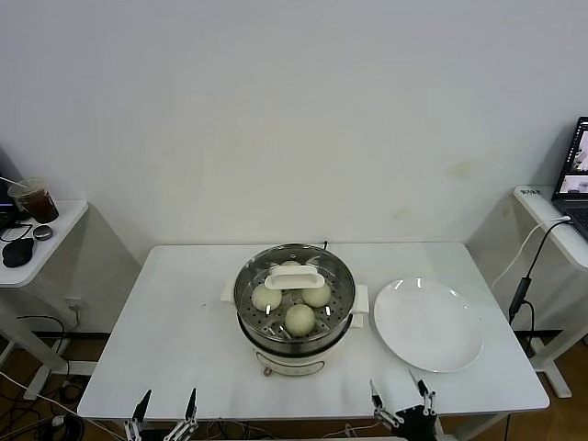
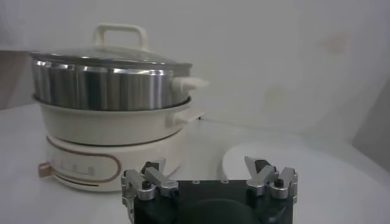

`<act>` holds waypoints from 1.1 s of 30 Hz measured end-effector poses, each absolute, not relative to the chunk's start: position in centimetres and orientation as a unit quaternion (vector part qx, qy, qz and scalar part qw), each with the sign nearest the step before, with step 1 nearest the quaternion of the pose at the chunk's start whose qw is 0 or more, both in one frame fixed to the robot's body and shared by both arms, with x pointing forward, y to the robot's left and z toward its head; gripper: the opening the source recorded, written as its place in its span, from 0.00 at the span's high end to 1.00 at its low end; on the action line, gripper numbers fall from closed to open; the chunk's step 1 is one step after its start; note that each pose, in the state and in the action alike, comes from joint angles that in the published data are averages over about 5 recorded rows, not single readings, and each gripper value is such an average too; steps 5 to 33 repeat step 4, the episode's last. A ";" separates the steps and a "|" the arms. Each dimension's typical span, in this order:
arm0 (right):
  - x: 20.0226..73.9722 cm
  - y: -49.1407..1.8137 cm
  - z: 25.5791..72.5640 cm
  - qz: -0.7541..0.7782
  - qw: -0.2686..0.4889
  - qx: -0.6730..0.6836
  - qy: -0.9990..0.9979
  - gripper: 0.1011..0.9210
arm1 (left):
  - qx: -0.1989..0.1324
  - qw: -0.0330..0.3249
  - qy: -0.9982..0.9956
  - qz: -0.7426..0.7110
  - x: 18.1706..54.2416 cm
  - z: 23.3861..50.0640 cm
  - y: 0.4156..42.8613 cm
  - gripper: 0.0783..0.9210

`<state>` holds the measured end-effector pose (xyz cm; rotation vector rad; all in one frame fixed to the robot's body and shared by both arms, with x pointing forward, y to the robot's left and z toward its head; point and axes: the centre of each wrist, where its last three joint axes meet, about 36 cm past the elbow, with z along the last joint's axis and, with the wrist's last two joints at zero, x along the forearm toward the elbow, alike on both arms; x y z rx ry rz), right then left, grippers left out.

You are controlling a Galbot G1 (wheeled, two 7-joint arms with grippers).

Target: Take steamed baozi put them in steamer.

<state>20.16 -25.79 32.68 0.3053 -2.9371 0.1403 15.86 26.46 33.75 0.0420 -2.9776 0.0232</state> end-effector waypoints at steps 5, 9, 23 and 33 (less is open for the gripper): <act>20.1 -25.7 32.7 0.047 0.094 0.105 -0.989 0.12 | 0.014 0.083 -0.996 0.009 15.6 33.7 26.7 0.12; 20.1 -25.7 32.7 0.047 0.094 0.105 -0.989 0.12 | 0.014 0.083 -0.996 0.009 15.6 33.7 26.7 0.12; 20.1 -25.7 32.7 0.047 0.094 0.105 -0.989 0.12 | 0.014 0.083 -0.996 0.009 15.6 33.7 26.7 0.12; 20.1 -25.7 32.7 0.047 0.094 0.105 -0.989 0.12 | 0.014 0.083 -0.996 0.009 15.6 33.7 26.7 0.12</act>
